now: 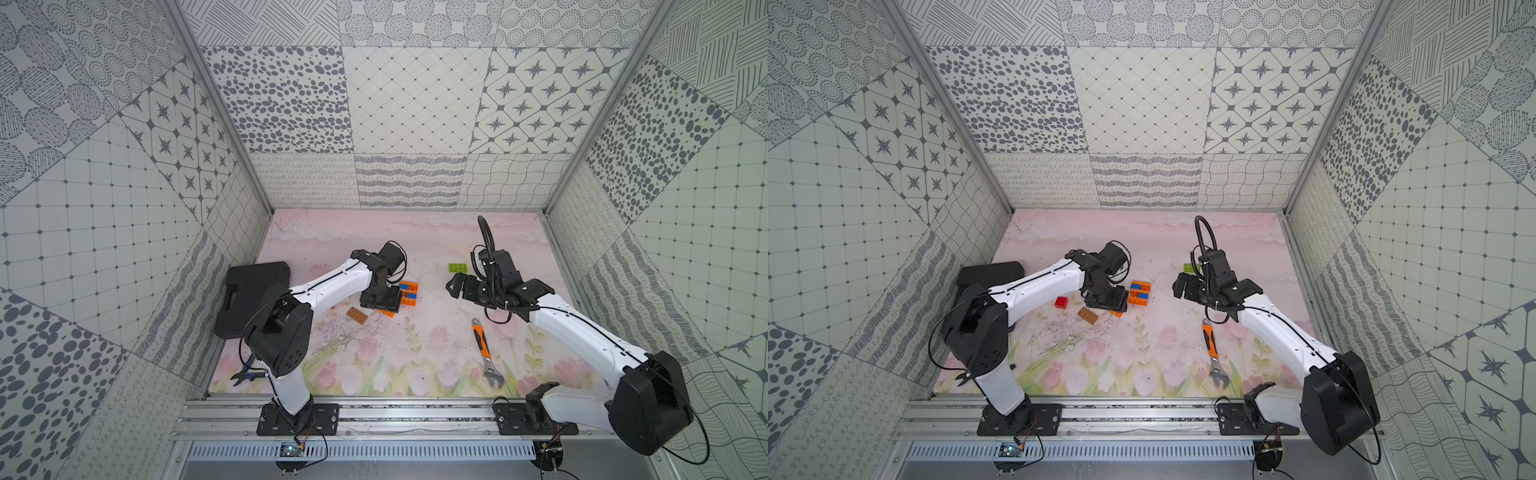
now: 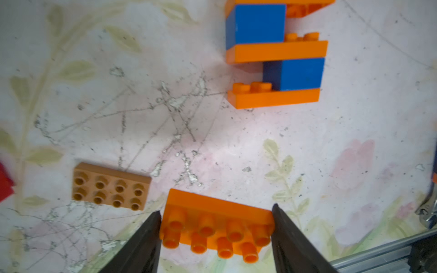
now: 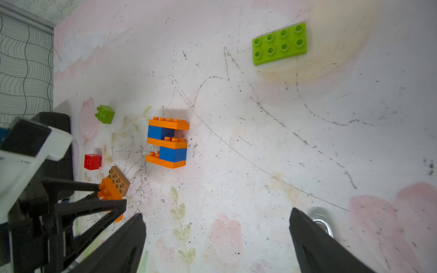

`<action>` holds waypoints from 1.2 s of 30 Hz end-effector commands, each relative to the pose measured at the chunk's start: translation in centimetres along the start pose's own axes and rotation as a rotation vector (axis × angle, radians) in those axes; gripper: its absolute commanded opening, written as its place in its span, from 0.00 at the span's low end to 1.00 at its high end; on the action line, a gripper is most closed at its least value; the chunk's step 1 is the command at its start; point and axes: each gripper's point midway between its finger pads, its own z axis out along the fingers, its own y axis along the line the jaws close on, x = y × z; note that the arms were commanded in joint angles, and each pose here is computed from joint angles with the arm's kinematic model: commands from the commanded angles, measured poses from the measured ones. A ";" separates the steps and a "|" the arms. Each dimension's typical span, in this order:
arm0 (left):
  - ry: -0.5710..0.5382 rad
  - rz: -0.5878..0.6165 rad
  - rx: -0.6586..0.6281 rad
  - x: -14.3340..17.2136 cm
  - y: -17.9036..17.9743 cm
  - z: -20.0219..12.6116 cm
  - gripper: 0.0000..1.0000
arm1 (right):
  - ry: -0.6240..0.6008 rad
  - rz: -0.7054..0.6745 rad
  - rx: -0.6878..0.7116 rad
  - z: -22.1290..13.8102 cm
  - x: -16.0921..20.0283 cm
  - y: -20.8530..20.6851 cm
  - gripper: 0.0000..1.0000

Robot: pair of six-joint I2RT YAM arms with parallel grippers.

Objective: Assemble the number 5 with lego
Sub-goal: Pick up the lego brick from the center of the board, then place the lego brick at the center of the board.

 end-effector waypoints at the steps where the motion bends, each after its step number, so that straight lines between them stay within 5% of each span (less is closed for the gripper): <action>1: -0.056 -0.267 0.082 1.6 -4.1 1.0 0.48 | -0.020 0.026 0.051 -0.6 0.3 -2.0 0.99; 10: -0.060 -0.335 0.090 3.2 -9.6 4.4 0.47 | 0.023 0.071 0.061 -0.4 2.6 -4.0 0.99; 22: -0.063 -0.426 -0.033 2.1 -9.6 6.7 0.51 | 0.043 0.113 0.063 -0.1 3.8 -5.5 0.99; 36: -0.085 -0.371 0.018 1.2 -10.8 4.8 0.83 | 0.106 0.145 0.021 0.3 3.4 -4.5 0.99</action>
